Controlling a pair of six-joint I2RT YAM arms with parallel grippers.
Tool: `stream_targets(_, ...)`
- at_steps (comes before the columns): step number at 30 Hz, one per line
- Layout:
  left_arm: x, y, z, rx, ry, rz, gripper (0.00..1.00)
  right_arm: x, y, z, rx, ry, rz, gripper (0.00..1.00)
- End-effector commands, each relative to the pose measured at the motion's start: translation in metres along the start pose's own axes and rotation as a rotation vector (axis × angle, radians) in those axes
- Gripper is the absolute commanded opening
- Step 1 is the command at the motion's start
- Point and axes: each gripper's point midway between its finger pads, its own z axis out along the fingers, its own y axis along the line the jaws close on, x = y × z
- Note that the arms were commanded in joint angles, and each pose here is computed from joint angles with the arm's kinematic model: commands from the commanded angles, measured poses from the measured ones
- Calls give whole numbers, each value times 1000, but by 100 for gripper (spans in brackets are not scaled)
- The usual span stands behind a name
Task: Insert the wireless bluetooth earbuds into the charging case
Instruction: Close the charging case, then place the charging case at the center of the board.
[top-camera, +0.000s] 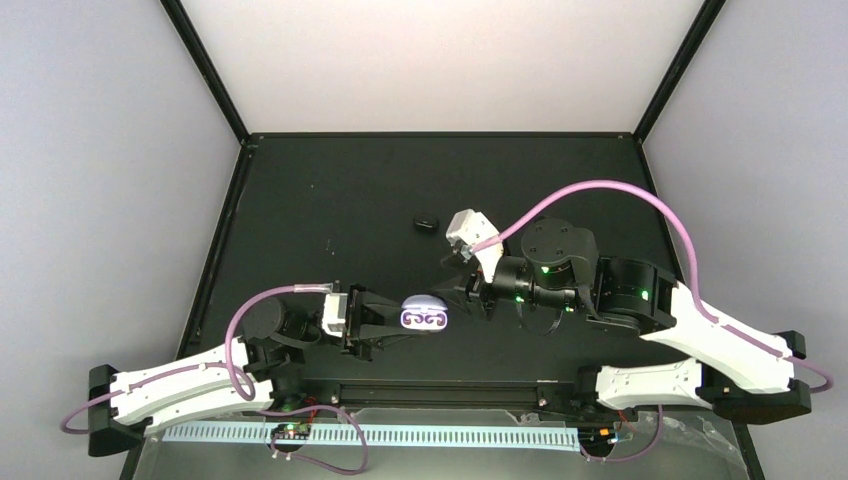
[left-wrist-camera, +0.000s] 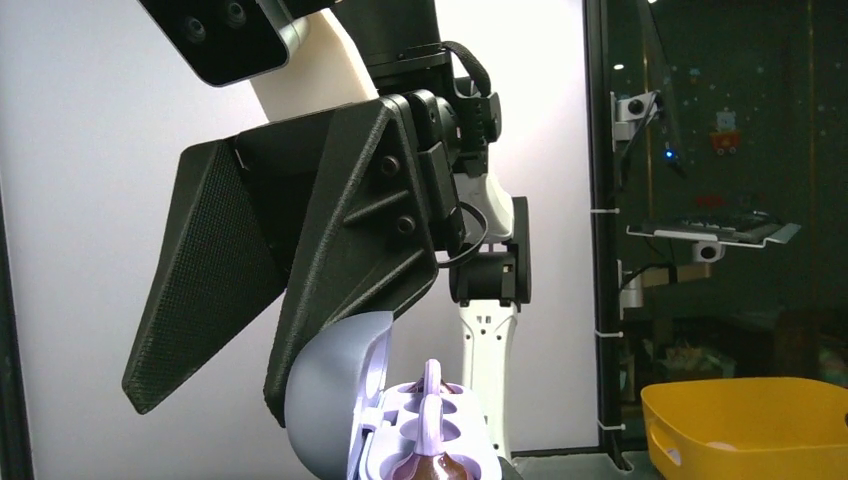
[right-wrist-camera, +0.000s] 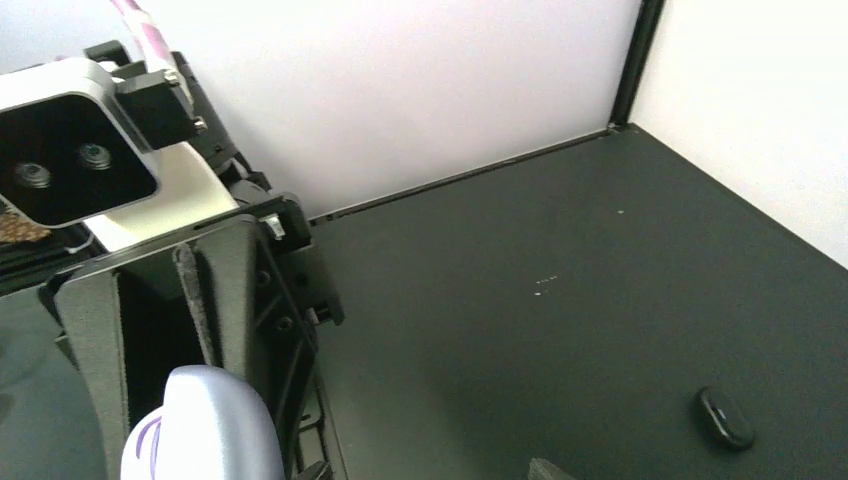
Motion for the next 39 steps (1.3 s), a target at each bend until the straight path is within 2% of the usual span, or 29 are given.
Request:
stream_targets(1, -15, -1, 5, 6, -31, 35, 2, -3, 19, -6, -110, 1, -19, 50)
stream_targets(10, -12, 5, 5, -26, -25, 24, 1, -2, 18, -5, -108, -13, -12, 50)
stream_targets(14, 9, 33, 3, -180, 34, -22, 1, 0, -42, -11, 215, -83, 92, 54)
stream_targets(17, 46, 80, -8, -438, 118, -129, 2, 20, -84, -10, 356, -100, 207, 58)
stream_targets(18, 68, 94, -11, -508, 177, -177, 2, 39, -106, -6, 410, -83, 267, 59)
stream_targets(22, 145, 142, -38, -702, 358, -407, 2, 90, -153, -9, 562, -97, 392, 60)
stream_targets(25, 197, 169, -64, -822, 467, -562, 2, 119, -169, -20, 641, -126, 451, 63)
stream_targets(31, 276, 197, -106, -967, 634, -772, 1, 153, -175, -38, 696, -149, 513, 72)
stream_targets(36, 323, 205, -127, -1031, 758, -876, 2, 161, -178, -51, 734, -170, 527, 81)
stream_targets(39, 343, 203, -136, -1049, 803, -933, 1, 160, -179, -57, 747, -188, 526, 82)
